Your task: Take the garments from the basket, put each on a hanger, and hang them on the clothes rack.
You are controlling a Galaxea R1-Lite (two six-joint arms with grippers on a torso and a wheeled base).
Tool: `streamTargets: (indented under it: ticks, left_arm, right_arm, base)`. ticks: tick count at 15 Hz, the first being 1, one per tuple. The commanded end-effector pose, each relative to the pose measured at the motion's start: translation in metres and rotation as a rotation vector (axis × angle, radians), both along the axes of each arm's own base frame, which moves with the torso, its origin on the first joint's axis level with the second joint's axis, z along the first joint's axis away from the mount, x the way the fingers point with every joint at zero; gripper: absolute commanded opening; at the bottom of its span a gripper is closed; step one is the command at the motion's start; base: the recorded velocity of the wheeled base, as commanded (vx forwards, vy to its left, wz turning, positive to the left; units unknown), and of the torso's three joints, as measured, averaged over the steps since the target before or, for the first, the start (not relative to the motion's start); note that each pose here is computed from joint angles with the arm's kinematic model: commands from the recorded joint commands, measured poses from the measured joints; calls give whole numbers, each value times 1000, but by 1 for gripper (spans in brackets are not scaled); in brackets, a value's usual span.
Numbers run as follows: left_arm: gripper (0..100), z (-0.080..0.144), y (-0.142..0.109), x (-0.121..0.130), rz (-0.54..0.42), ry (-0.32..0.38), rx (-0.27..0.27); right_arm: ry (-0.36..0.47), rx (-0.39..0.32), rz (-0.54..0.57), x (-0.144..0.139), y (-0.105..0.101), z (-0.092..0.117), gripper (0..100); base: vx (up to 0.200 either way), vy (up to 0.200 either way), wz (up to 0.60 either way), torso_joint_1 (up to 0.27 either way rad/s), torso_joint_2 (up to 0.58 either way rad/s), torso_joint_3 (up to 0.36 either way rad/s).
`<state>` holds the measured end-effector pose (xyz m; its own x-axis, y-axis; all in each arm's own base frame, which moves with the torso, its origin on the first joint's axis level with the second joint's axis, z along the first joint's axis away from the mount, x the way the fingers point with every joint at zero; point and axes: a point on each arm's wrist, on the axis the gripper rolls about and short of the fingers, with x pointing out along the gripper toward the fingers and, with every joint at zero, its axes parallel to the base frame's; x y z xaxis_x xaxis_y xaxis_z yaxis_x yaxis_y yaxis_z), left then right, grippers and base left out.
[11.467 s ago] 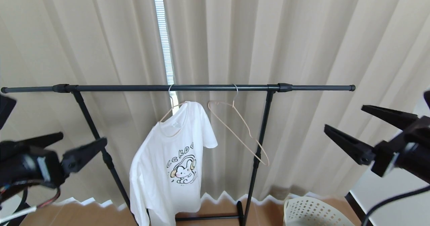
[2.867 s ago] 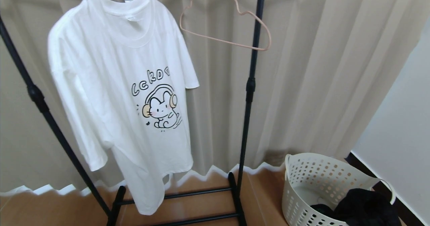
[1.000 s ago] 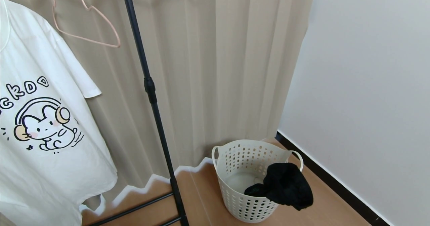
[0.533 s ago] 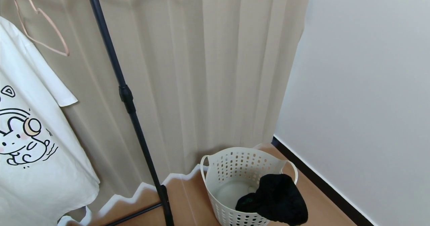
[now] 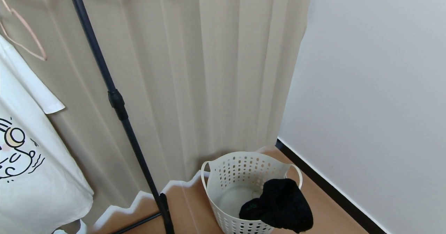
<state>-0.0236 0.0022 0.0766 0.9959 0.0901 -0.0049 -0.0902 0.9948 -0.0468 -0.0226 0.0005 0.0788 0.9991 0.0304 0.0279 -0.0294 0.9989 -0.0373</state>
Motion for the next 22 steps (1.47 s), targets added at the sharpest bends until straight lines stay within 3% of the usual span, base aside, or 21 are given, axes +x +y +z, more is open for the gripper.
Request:
streamTargets:
  ticks: [1,22]
  left_arm:
    - [100,0,0,0,0,0,0]
    - [100,0,0,0,0,0,0]
  right_arm:
    - [-1,0,0,0,0,0,100]
    - [-1,0,0,0,0,0,100]
  base:
    - [0,0,0,7,2,-159]
    - [0,0,0,6,3,-197]
